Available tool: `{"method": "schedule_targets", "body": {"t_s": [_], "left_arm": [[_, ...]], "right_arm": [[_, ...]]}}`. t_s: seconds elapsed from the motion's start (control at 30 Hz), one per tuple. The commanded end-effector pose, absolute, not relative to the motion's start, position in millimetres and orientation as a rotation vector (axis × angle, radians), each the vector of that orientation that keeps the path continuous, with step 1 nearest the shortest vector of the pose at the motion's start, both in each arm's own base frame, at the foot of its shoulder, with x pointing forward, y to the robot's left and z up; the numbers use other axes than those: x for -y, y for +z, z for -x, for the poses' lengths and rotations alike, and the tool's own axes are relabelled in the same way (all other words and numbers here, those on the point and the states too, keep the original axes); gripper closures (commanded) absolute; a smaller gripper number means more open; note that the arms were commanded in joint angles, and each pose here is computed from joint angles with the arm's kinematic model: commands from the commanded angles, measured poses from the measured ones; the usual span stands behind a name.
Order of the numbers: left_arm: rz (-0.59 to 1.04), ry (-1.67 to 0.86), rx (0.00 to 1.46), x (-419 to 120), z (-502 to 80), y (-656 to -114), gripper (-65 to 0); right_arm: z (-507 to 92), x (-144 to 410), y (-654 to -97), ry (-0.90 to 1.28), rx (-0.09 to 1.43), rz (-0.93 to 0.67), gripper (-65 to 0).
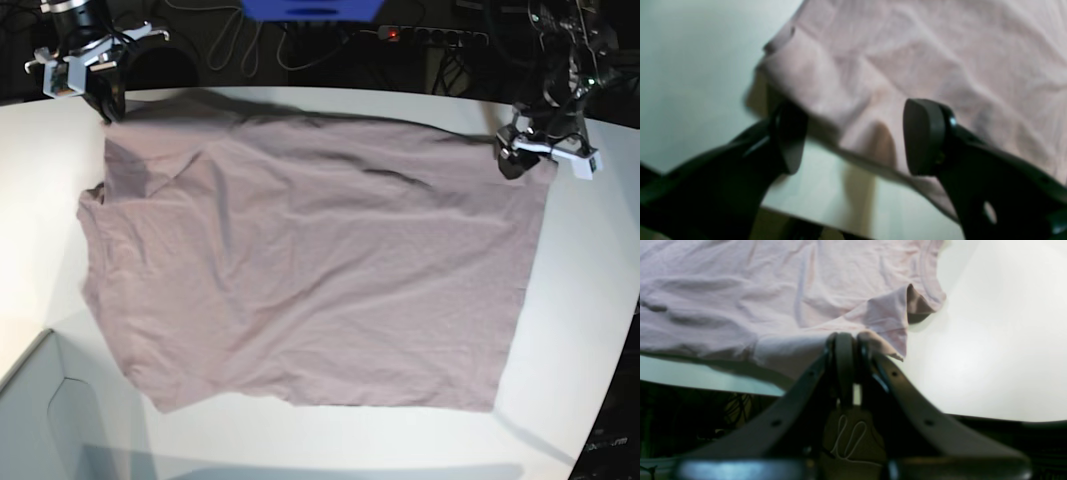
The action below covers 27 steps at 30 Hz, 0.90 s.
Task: Layout the t-shirt on the table in an organized manner, then fold the t-shirt properly
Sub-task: 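Release the shirt corners and raise both grippers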
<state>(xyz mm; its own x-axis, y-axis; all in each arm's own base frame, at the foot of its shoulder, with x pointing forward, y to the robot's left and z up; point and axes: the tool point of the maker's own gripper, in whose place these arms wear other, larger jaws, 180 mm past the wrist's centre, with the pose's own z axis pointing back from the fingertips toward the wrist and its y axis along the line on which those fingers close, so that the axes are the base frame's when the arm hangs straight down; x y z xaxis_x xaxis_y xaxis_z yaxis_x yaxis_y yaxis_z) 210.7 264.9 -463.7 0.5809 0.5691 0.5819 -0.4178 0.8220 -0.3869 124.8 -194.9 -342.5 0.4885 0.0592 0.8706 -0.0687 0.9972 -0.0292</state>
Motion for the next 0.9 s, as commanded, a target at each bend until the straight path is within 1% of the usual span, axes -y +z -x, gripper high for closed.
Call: {"method": "schedule_targets", "body": {"t_s": [0.0,0.23,0.27,0.3,0.37,0.43,0.57,0.63,0.7,0.87], "left_arm": [[0.203,0.573,0.731,-268.2,-204.8,-463.6,-43.5],[0.184,0.570,0.734,-274.5,-203.4,-463.4,-43.3],[0.180,0.575,0.739,-277.2,-203.6,-462.4,-42.5],[0.174,0.590,0.746,-282.2,-202.9,-460.8,-40.5],[0.164,0.612,0.767,-289.8,-203.6,-455.4,-33.4],[0.158,0.615,0.782,-293.6,-205.6,-450.6,-29.8],[0.138,0.630,0.815,-304.6,-207.2,-439.9,-32.8],[0.123,0.646,0.829,-312.0,-205.5,-435.9,-33.8],[0.106,0.666,0.834,-320.8,-201.4,-434.6,-35.3],[0.093,0.676,0.823,-325.2,-196.6,-437.6,-42.7]], "right_arm": [[-127.0,195.5,-332.6,0.075,1.098,-0.013,0.0],[-130.8,200.6,-329.9,0.071,1.112,0.002,0.0],[-130.7,202.6,-329.4,0.070,1.112,0.008,0.0],[-130.2,204.6,-329.0,0.068,1.112,0.014,0.0],[-132.4,211.4,-322.9,0.057,1.135,0.033,0.0],[-132.5,222.3,-315.4,0.019,1.164,0.047,0.0],[-130.7,230.1,-302.5,-0.056,1.221,0.010,0.0],[-126.1,214.8,-305.1,-0.006,1.204,-0.061,0.0],[-123.6,212.9,-308.6,-0.006,1.186,-0.059,0.0],[-122.5,209.2,-318.4,-0.008,1.157,-0.038,0.0]]}}
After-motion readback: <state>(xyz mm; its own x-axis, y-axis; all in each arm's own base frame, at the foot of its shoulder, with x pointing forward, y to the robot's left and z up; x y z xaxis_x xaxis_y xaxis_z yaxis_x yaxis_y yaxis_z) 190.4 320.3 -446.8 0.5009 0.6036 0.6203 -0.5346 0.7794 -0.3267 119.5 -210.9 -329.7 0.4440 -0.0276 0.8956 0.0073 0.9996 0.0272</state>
